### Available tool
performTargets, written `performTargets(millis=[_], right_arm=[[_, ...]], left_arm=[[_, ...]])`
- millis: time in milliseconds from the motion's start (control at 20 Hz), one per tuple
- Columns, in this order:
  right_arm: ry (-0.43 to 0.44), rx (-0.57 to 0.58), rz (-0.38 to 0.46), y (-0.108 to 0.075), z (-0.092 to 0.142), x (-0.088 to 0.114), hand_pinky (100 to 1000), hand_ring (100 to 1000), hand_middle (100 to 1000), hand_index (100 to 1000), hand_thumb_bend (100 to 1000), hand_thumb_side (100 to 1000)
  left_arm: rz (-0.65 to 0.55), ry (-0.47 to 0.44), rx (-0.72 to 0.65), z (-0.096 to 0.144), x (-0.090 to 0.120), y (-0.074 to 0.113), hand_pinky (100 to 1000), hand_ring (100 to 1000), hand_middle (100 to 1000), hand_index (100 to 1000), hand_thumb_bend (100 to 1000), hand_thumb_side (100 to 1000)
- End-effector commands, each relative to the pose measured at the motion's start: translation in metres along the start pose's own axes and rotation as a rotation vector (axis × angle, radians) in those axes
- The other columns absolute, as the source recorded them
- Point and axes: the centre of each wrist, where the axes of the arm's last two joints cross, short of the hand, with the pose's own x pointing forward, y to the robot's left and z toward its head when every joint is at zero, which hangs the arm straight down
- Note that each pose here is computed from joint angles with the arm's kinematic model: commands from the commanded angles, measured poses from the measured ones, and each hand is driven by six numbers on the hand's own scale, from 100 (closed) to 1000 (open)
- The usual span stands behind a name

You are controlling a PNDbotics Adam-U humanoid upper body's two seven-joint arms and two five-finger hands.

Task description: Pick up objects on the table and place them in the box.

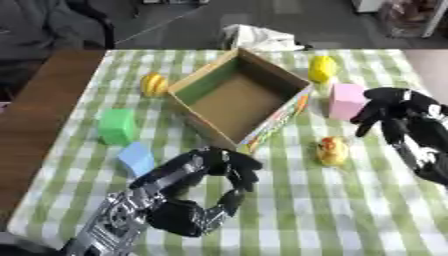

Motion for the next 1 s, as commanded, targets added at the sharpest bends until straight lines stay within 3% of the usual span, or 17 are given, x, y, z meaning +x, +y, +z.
performTargets(millis=[50, 400, 700, 1000], right_arm=[[-0.014, 0.011, 0.034, -0.005, -0.002, 0.007, 702, 527, 599, 838, 100, 463], [-0.006, 0.018, 0.04, -0.005, -0.001, 0.006, 702, 526, 595, 841, 100, 460], [0.006, 0.02, 0.047, -0.005, 0.001, 0.005, 701, 523, 584, 840, 100, 462], [0.018, 0.02, 0.053, -0.006, 0.003, 0.004, 699, 520, 579, 838, 100, 460]], left_arm=[[-0.017, -0.012, -0.003, -0.001, 0.005, 0.003, 609, 733, 554, 835, 100, 433], [-0.107, -0.047, -0.022, 0.003, 0.008, 0.02, 611, 718, 545, 839, 100, 312], [-0.43, -0.064, -0.035, 0.029, 0.025, 0.076, 636, 722, 579, 855, 100, 264], [-0.757, 0.099, -0.096, 0.059, 0.043, 0.114, 689, 752, 665, 875, 100, 251]])
